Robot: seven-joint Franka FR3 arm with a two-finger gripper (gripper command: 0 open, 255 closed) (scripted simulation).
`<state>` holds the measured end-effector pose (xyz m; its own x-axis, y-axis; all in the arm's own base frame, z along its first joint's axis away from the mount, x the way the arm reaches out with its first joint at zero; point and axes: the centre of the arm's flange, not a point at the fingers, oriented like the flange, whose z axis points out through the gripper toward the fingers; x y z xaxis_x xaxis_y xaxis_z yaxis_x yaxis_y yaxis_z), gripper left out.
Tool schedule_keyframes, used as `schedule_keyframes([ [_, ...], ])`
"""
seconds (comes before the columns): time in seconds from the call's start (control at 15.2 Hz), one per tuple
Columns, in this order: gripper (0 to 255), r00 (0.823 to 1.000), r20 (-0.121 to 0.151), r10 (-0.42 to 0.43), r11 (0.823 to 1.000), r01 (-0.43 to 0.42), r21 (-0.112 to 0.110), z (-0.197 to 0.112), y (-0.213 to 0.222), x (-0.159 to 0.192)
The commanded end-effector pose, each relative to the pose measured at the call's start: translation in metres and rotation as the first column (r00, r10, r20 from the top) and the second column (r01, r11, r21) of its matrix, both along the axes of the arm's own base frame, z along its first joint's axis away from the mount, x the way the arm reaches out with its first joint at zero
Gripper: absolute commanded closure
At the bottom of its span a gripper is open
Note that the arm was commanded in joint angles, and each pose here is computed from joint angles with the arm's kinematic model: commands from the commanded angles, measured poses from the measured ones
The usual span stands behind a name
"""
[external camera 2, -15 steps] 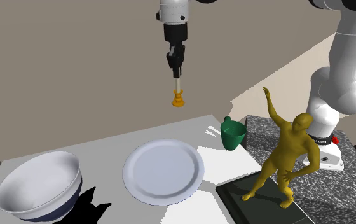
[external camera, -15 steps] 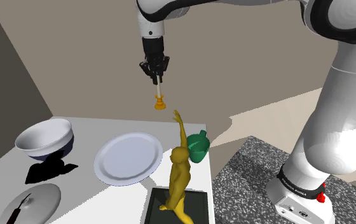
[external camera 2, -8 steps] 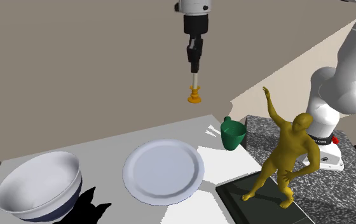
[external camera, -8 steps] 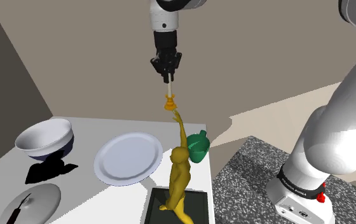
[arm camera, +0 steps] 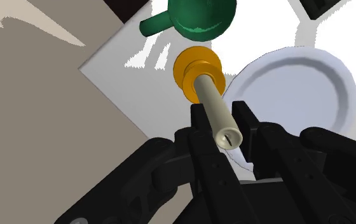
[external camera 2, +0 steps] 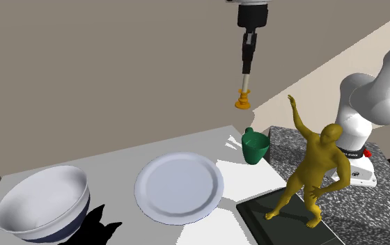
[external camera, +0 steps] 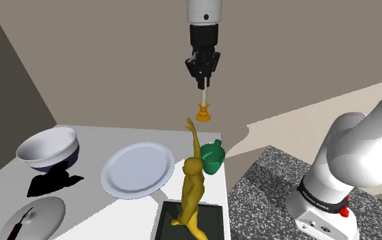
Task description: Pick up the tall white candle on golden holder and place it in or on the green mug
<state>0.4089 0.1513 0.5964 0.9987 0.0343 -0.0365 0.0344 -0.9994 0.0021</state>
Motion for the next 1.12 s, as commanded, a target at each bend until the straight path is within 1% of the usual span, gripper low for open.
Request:
schedule_keyframes([
  [0.0, 255, 1.000, -0.001, -0.001, 1.000, 0.001, 0.000, 0.005, -0.002, -0.028],
  [0.13, 255, 1.000, -0.001, -0.001, 1.000, 0.001, 0.000, 0.011, -0.003, -0.054],
  [0.2, 255, 1.000, -0.001, -0.001, 1.000, 0.001, 0.000, 0.012, -0.004, -0.058],
  [1.06, 255, 1.000, -0.001, -0.001, 1.000, 0.001, 0.000, -0.056, -0.004, -0.058],
])
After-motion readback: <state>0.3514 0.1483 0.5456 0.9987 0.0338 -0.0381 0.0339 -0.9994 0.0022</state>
